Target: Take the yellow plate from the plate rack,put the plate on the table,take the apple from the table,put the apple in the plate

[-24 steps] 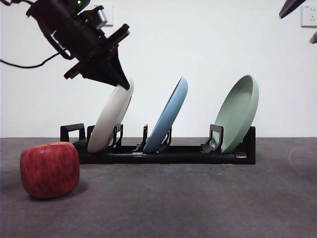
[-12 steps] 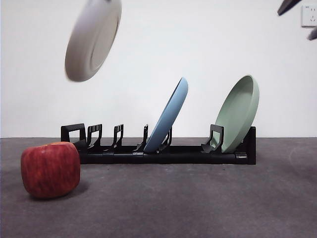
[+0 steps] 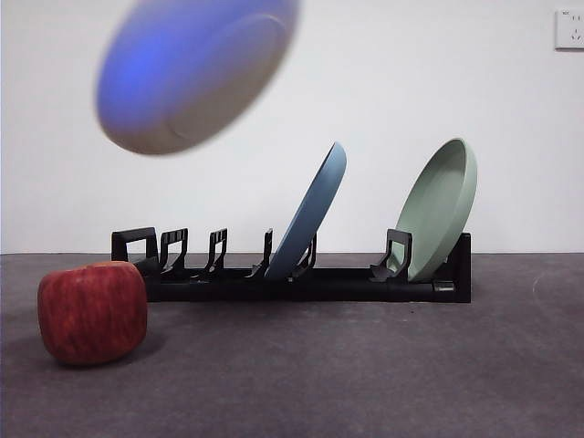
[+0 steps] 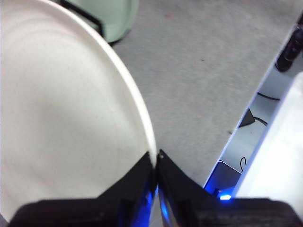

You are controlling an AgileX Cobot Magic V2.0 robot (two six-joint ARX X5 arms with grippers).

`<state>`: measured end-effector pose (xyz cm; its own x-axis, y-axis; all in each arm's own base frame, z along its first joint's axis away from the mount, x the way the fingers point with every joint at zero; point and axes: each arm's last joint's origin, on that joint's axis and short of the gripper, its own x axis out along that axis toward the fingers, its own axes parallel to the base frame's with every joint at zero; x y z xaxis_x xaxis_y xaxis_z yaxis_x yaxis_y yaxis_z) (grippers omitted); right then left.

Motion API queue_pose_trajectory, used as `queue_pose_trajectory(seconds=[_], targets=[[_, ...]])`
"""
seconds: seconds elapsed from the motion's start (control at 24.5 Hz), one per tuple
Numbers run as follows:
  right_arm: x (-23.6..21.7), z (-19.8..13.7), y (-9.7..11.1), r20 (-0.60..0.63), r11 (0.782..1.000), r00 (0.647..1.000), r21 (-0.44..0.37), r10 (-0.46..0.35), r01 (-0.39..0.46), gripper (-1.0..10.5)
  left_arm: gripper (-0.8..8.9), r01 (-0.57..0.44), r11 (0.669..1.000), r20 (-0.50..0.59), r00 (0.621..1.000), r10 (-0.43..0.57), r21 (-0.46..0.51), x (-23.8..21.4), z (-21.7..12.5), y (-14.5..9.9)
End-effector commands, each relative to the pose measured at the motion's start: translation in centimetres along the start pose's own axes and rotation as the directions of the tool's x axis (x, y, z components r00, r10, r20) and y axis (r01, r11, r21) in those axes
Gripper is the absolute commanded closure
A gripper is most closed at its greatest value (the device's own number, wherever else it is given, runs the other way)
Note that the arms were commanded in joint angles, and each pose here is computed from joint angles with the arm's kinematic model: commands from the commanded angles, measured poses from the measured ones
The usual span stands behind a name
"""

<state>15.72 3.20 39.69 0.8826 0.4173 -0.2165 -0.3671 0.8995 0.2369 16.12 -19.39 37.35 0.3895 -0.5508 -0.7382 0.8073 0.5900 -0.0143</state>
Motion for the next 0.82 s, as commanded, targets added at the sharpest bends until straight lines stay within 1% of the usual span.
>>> queue_pose_trajectory(seconds=[0.04, 0.2, 0.37, 0.49, 0.69, 0.82], targets=[[-0.9, 1.8, 0.6, 0.054, 1.000, 0.999, -0.006, 0.007, -0.007, 6.0, 8.21, 0.021, 1.000, -0.026, 0.999, -0.021, 0.013, 3.1, -0.8, -2.0], [-1.8, 3.4, 1.2, 0.082, 1.000, 0.997, -0.015, 0.014, -0.012, 6.0, 8.21, 0.071, 0.996, -0.066, 0.996, -0.067, 0.055, 7.2, -1.7, -4.5], [-2.1, 4.0, 1.3, 0.089, 1.000, 0.996, -0.017, 0.014, -0.012, 6.0, 8.21, 0.029, 0.991, -0.139, 0.990, -0.011, 0.128, 11.9, -2.4, -6.9], [-1.8, 4.0, 1.3, 0.081, 1.000, 0.997, -0.015, 0.013, -0.012, 6.0, 8.21, 0.048, 0.984, -0.205, 0.979, -0.012, 0.171, 15.0, -3.3, -8.3], [-1.4, 3.9, 1.1, 0.063, 1.000, 0.998, -0.010, 0.010, -0.010, 6.0, 8.21, 0.070, 0.975, -0.302, 0.953, -0.003, 0.211, 19.3, -5.0, -9.6], [-1.2, 3.8, 1.1, 0.057, 1.000, 0.998, -0.008, 0.010, -0.010, 6.0, 8.17, 0.070, 0.975, -0.327, 0.945, 0.003, 0.213, 20.3, -5.5, -9.7]])
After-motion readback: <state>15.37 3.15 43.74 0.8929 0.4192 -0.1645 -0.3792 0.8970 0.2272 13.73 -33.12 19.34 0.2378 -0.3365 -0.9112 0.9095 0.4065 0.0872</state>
